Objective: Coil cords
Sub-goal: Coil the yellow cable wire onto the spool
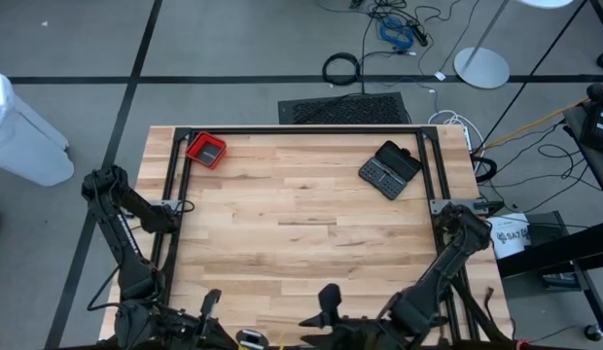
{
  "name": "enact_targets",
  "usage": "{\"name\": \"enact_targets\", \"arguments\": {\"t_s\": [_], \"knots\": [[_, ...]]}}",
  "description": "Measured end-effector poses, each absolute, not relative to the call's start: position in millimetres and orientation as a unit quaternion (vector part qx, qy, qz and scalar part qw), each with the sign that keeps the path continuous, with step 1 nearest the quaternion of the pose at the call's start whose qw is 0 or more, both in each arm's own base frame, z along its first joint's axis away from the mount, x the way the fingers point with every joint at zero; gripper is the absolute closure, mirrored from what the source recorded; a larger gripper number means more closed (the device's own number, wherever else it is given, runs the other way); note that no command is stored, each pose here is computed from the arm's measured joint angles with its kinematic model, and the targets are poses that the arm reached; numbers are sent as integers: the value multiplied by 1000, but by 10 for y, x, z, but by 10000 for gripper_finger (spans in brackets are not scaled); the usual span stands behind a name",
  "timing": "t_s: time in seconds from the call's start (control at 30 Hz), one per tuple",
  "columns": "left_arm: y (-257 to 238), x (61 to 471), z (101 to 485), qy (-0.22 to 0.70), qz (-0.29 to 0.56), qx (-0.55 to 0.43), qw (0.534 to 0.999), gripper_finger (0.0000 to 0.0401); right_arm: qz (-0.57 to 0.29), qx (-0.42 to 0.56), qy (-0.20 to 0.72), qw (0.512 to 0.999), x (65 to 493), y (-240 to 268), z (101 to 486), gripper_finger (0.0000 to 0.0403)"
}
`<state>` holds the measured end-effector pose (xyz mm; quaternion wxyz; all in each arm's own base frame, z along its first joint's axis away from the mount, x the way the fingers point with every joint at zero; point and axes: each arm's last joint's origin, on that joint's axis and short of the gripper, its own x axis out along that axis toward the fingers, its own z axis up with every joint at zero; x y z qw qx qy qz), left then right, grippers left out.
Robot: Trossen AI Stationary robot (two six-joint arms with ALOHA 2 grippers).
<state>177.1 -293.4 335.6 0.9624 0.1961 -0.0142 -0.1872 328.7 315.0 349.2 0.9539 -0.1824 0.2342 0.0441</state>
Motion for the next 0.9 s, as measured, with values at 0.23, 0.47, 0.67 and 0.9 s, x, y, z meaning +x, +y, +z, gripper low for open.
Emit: {"name": "enact_targets", "arguments": {"t_s": [0.23, 0.47, 0.67, 0.9], "knots": [[-2987, 1750, 3417, -29, -279, 152, 948, 399, 128, -186, 255, 940, 3190, 3179, 3540, 277], [-3040, 1714, 3508, -42, -385, 104, 916, 399, 208, -146, 240, 937, 3475, 3155, 3447, 277], [-3038, 1716, 3493, -36, -386, 109, 915, 399, 296, -114, 179, 931, 3843, 3211, 3248, 277], [-3042, 1709, 3491, -40, -386, 119, 914, 399, 270, -93, 189, 940, 4162, 3046, 3003, 277]]}}
